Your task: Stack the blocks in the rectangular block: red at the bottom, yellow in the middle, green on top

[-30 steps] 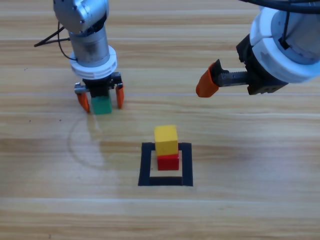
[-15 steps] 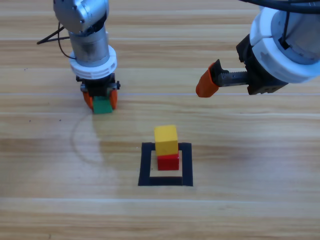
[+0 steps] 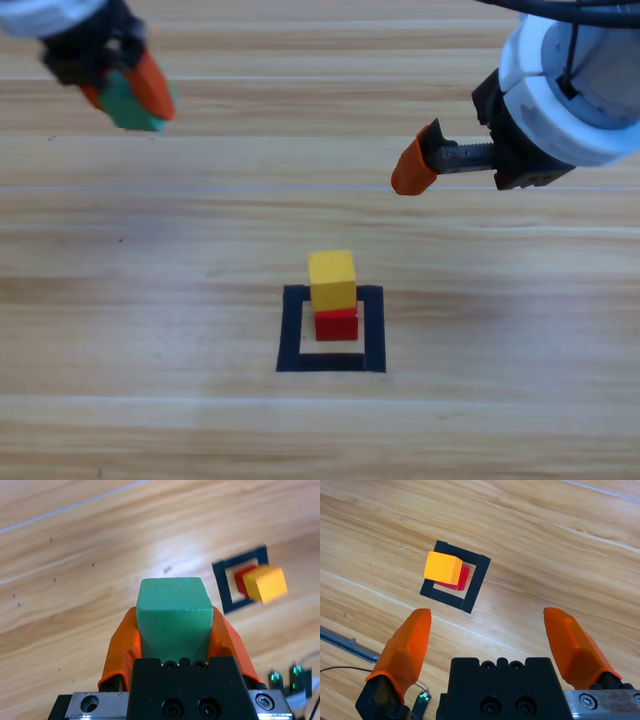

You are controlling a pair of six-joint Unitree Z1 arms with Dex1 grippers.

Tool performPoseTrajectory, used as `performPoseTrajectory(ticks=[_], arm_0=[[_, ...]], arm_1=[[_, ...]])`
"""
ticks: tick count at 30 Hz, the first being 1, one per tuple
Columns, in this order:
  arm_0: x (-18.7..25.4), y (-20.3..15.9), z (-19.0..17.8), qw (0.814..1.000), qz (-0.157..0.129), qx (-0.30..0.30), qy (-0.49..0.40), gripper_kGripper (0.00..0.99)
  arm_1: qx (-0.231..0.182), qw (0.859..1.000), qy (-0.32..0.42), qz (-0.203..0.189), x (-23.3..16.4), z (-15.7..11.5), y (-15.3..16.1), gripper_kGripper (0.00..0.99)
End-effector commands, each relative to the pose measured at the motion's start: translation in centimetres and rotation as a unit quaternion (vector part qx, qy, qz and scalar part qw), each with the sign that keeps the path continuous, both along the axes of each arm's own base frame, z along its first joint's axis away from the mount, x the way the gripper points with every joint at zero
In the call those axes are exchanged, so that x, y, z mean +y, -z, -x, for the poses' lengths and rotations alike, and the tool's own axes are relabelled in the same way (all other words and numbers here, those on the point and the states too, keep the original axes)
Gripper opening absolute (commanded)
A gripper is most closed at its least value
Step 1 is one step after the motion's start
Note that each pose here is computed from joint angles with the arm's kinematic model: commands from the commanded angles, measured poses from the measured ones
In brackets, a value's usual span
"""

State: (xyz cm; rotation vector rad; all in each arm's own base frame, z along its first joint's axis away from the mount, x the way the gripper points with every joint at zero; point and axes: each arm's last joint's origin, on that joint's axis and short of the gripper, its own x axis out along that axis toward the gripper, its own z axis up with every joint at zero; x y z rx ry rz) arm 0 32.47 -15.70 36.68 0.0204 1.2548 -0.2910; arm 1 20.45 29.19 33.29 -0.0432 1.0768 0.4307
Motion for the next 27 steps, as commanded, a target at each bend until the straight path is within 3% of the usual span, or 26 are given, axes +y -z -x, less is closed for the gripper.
performPoseTrajectory(ticks=[1,5,11,27], arm_0=[[-0.8,-0.7,5.2,0.998,0.003,0.006,0.066,0.000],[-2.8,0.3,7.0,0.998,-0.019,0.022,0.057,0.000],[-5.3,3.4,6.4,0.996,-0.053,0.071,-0.017,0.000],[-11.7,5.0,4.3,0.983,-0.064,0.118,-0.123,0.000]], arm_1=[[0.013,1.000,0.008,0.007,-0.1,-1.1,1.7,0.990],[0.013,1.000,0.008,0.007,-0.1,-1.1,1.7,0.990],[0.015,1.000,0.006,0.007,-0.1,-1.1,1.8,0.990],[0.016,1.000,0.009,0.009,-0.3,-1.2,1.9,0.990]])
